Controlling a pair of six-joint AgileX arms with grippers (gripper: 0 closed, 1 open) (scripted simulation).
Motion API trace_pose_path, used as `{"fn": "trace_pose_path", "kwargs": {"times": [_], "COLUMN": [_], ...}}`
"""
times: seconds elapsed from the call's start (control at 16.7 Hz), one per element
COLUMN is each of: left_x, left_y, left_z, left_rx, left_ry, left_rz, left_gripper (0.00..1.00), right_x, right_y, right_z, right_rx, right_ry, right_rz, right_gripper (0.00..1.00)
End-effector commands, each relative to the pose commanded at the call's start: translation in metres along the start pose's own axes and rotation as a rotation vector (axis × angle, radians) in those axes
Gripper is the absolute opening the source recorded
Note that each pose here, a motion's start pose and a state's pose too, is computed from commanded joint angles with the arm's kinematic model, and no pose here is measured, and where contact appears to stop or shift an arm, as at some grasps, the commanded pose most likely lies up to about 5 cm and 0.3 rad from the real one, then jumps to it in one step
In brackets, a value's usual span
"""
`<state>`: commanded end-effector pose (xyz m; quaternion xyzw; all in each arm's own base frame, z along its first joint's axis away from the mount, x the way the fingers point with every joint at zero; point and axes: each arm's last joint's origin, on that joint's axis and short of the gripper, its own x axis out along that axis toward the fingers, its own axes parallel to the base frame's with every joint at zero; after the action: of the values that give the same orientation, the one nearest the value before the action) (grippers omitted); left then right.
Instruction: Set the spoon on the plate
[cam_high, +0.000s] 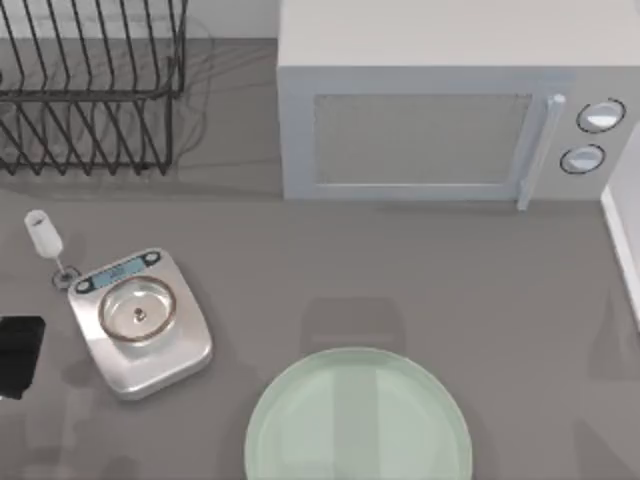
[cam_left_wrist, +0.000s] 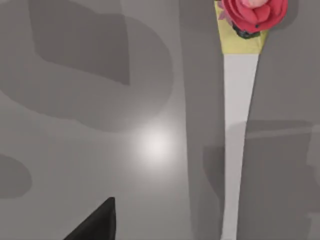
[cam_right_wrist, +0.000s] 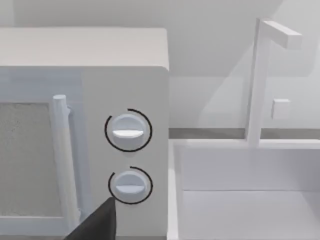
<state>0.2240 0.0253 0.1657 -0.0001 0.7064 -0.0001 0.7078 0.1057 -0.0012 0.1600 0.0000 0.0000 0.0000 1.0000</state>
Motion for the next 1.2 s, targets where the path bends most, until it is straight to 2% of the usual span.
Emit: {"fn": "trace_pose_path", "kwargs": {"times": [0.36,0.72,1.2], "left_x": [0.063,0.074,0.074], "left_y": [0.000,0.000,0.000], "left_z": [-0.001,-0.003,-0.003], "left_rx": [0.000,0.000,0.000], "left_ry": [-0.009,-0.003,-0.003], "left_rz": [0.001,0.000,0.000], "left_gripper": [1.00,1.00,0.40], "right_x": [0.000,0.000,0.000], "right_y": [0.000,0.000,0.000], "right_z": [0.000,0.000,0.000], "right_rx": [0.000,0.000,0.000], "right_ry": [0.000,0.000,0.000], "right_rz": [0.000,0.000,0.000], "right_gripper": [1.00,1.00,1.00]}}
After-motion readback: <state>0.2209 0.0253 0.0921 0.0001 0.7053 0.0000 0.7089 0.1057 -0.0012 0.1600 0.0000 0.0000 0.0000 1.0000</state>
